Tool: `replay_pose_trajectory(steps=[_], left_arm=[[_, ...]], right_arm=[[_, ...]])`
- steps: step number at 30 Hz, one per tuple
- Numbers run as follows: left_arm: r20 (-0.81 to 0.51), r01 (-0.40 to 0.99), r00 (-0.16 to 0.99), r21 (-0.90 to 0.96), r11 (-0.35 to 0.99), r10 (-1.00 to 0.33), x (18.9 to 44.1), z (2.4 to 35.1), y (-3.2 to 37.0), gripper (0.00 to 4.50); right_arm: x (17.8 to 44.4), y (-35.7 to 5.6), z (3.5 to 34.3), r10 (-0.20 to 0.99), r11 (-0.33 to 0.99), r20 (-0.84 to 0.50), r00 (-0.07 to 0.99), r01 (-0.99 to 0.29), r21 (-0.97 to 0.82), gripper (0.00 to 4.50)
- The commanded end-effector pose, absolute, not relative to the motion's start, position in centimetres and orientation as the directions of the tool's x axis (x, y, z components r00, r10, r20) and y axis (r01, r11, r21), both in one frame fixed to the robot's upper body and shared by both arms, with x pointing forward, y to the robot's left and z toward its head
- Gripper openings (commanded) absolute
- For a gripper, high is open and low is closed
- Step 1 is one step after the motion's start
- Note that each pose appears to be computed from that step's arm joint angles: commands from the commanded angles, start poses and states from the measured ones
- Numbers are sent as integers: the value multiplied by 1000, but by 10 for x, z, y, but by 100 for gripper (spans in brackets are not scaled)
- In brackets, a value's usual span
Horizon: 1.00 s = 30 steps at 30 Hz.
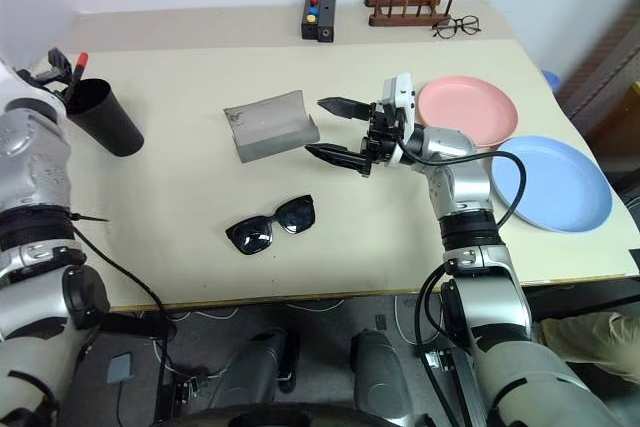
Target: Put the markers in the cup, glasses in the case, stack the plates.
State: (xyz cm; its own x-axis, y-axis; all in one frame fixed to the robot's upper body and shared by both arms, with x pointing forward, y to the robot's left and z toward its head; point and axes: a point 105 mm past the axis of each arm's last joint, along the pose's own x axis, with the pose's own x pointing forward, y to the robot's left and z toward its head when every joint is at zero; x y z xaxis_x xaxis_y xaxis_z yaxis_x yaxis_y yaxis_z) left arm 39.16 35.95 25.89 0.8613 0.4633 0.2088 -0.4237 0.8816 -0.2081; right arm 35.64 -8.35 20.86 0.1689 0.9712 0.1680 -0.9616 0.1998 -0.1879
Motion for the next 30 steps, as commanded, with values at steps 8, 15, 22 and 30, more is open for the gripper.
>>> replay_pose_trajectory(steps=[8, 15, 22, 30], left_arm=[[38, -363, 929, -107, 926, 368, 376, 304, 346, 441], [-175, -367, 920, -74, 927, 351, 375, 305, 350, 441], [-299, -401, 881, -63, 914, 367, 384, 289, 351, 441], [-344, -393, 872, -72, 917, 347, 397, 279, 343, 441]], right_arm=[[359, -82, 222, 970, 197, 187, 154, -950, -242, 450], [360, -82, 222, 970, 199, 188, 155, -949, -245, 450], [361, -83, 222, 969, 204, 191, 159, -947, -247, 450], [361, -83, 222, 968, 205, 191, 160, -947, -247, 450]])
